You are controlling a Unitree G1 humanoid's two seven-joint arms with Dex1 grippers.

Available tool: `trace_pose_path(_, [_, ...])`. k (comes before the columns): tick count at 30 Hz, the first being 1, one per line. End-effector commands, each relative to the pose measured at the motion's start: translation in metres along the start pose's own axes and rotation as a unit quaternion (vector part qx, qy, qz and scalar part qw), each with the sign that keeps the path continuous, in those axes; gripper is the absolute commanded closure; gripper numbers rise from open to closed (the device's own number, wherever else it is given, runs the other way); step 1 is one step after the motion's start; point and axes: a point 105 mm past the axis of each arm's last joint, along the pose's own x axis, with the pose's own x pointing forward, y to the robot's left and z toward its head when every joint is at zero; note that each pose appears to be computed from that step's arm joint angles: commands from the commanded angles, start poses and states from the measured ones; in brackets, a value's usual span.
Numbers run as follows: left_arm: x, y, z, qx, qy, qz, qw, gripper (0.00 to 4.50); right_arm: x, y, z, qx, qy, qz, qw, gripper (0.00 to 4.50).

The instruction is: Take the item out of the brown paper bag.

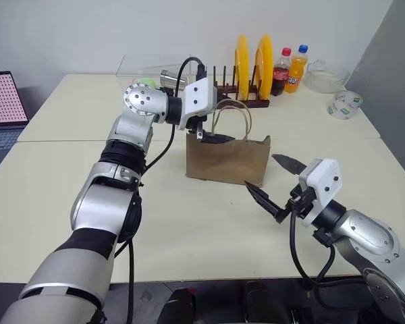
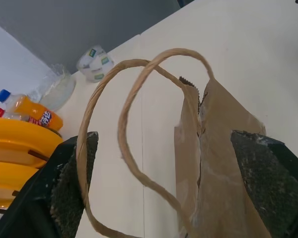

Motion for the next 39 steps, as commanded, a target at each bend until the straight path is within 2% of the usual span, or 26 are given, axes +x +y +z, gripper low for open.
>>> trace_pose_path(1, [-0.018, 0.005, 0.003, -0.03, 0.01, -0.015, 0.999, 0.03, -0.002, 0.003, 0.014, -0.022, -0.026, 0.005, 0.999, 0.0])
trace_pose_path(12, [-0.066, -0.013, 0.0, -0.163, -0.007, 0.006, 0.987, 0.03, 0.006, -0.017, 0.032, -0.067, -0.036, 0.009, 0.997, 0.0])
trace_pose_path(16, [-0.071, -0.011, 0.0, -0.18, -0.024, 0.085, 0.98, 0.03, 0.015, -0.03, 0.039, -0.081, -0.041, 0.013, 0.996, 0.0])
trace_pose_path(20, [-0.066, -0.001, 0.009, -0.127, -0.055, 0.172, 0.975, 0.03, 0.02, -0.034, 0.036, -0.09, -0.036, 0.022, 0.995, 0.0])
trace_pose_path(22, [-0.062, -0.006, 0.012, -0.087, -0.067, 0.191, 0.975, 0.03, 0.023, -0.035, 0.035, -0.093, -0.036, 0.023, 0.995, 0.0])
trace_pose_path(25, [-0.061, -0.012, 0.014, -0.112, -0.095, 0.212, 0.966, 0.03, 0.026, -0.037, 0.032, -0.099, -0.03, 0.022, 0.994, 0.0])
trace_pose_path(31, [-0.077, -0.047, 0.016, -0.185, -0.081, 0.119, 0.972, 0.03, 0.035, -0.067, 0.029, -0.135, 0.005, -0.012, 0.991, 0.0])
trace_pose_path(34, [-0.083, -0.066, 0.017, -0.2, -0.063, 0.083, 0.974, 0.0, 0.043, -0.08, 0.032, -0.152, 0.018, -0.014, 0.988, 0.59])
trace_pose_path(37, [-0.086, -0.083, 0.02, -0.2, -0.051, 0.061, 0.977, 0.0, 0.054, -0.096, 0.034, -0.169, 0.032, -0.016, 0.985, 1.66])
trace_pose_path(38, [-0.085, -0.084, 0.021, -0.198, -0.051, 0.065, 0.977, 0.0, 0.059, -0.1, 0.033, -0.175, 0.04, -0.013, 0.984, 2.16])
trace_pose_path(39, [-0.083, -0.088, 0.022, -0.197, -0.05, 0.062, 0.977, 0.0, 0.066, -0.106, 0.03, -0.187, 0.052, -0.009, 0.981, 2.41])
